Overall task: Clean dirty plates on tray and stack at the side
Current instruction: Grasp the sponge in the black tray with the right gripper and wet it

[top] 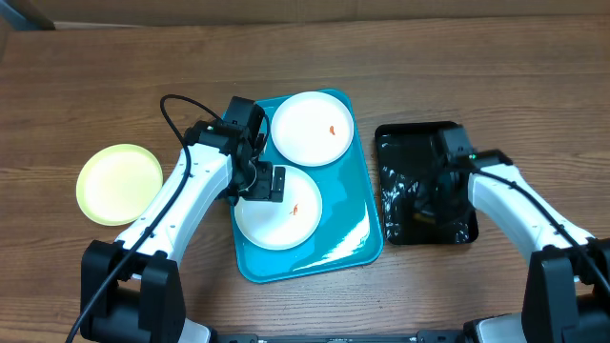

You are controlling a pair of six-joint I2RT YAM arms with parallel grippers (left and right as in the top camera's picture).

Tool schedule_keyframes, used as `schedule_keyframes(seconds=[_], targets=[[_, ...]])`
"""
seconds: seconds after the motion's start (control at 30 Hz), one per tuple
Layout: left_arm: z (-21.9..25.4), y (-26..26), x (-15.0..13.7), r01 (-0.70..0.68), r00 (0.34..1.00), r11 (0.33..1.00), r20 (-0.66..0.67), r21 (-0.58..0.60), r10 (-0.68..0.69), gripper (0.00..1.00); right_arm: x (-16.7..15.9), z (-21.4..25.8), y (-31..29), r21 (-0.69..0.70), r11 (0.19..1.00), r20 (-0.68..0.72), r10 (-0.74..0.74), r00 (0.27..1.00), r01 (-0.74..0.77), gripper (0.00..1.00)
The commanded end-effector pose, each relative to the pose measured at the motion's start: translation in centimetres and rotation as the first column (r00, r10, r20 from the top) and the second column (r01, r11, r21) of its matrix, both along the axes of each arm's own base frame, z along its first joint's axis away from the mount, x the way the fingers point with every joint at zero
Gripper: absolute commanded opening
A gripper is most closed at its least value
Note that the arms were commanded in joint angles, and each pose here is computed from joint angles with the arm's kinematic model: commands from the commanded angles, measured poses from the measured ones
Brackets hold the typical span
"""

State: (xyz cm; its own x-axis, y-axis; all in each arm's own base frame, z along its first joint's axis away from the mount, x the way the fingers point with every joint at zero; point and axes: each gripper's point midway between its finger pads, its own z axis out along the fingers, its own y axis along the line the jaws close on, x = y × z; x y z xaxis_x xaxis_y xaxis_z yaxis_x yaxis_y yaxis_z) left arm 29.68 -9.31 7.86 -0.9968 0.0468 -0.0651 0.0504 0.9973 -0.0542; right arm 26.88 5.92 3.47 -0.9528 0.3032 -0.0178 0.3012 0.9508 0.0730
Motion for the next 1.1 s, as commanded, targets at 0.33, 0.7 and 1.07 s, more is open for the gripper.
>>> schedule_keyframes(seconds=[0.33, 0.7, 1.07], targets=[[0.2, 2.2, 0.4, -0.06, 0.998, 0.996, 0.027, 0.07, 0.059, 1.0, 3.9, 2.9, 0.2, -0.036, 0.998, 0.166, 0.05, 0.985, -0.045, 0.39], [-1.3, 2.3, 0.2, -0.032, 0.999, 0.997, 0.031, 0.075, 0.029, 1.0, 2.7, -2.5, -1.1, -0.101, 0.994, 0.06, -0.025, 0.998, 0.031, 0.18], [-3.0, 3.3, -0.4, -0.065, 0.998, 0.996, 0.017, 0.063, 0.064, 1.0, 3.1, 2.6, -0.6, -0.076, 0.997, 0.111, 0.019, 0.994, -0.011, 0.04]])
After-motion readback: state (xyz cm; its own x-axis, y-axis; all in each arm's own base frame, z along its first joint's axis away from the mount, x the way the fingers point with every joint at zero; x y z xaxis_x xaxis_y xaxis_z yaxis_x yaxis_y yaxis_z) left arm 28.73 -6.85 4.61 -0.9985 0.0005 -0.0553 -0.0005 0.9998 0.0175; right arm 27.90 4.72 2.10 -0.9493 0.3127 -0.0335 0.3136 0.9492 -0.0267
